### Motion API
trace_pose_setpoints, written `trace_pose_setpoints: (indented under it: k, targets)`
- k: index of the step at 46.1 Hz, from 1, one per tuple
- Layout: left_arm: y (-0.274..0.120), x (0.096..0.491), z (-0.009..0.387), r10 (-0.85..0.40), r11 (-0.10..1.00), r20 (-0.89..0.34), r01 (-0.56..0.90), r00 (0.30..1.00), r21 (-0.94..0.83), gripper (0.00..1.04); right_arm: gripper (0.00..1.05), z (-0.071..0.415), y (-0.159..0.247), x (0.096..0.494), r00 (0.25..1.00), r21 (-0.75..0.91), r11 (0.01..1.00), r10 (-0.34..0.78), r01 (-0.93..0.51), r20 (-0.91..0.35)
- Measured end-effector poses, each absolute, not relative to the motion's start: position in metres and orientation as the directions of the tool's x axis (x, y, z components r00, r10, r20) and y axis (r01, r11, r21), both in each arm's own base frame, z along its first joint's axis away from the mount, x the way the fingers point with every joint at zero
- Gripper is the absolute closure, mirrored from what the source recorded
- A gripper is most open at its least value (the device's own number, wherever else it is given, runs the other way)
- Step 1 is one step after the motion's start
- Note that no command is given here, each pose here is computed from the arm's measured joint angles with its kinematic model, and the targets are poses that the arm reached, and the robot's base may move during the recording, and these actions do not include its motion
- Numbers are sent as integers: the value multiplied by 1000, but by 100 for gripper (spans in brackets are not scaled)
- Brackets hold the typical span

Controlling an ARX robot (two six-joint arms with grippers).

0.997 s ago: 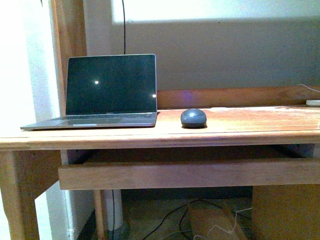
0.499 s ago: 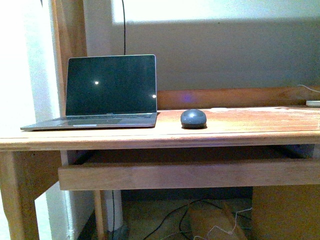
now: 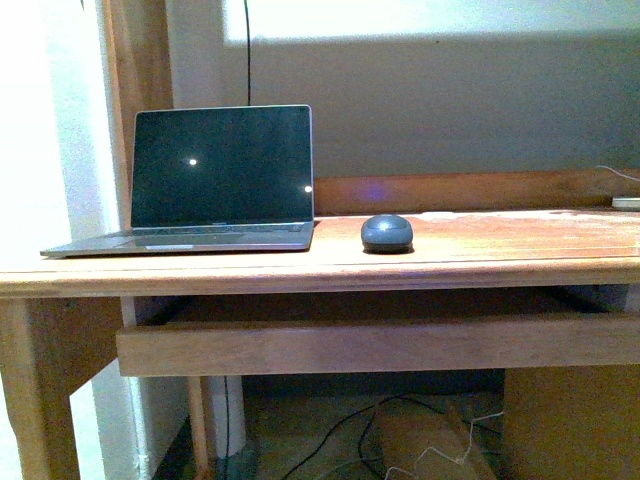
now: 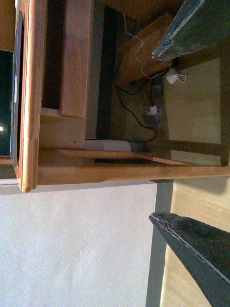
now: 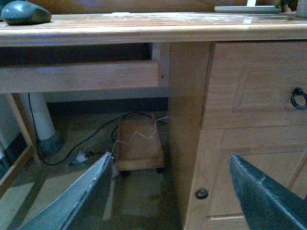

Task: Place mouse

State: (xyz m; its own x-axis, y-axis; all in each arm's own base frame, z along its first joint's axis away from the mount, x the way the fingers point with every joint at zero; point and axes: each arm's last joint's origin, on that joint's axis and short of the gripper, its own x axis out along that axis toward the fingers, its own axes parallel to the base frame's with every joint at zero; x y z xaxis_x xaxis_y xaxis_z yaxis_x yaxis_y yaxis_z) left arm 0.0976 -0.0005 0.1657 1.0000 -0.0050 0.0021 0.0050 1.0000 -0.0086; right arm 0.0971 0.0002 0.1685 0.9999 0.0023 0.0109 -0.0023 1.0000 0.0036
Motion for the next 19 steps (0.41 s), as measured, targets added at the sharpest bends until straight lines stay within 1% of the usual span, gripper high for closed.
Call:
trace_pose_setpoints:
  k: [4,5,8,19]
  targets:
    - [-1,98,166,-5,1000,2,5,1000,-9,8,8,169,0,97,1000,4,1000,2,-2,11]
    - [0,98,166,-5,1000,2,5,1000,-9,8,6,169,0,97,1000,4,1000,2,-2,11]
    - [0,98,166,-5,1000,2,5,1000,-9,8,8,169,0,97,1000,4,1000,2,-2,11]
    - [0,98,166,-5,1000,2,5,1000,-9,8,7,169,0,97,1000,4,1000,2,-2,11]
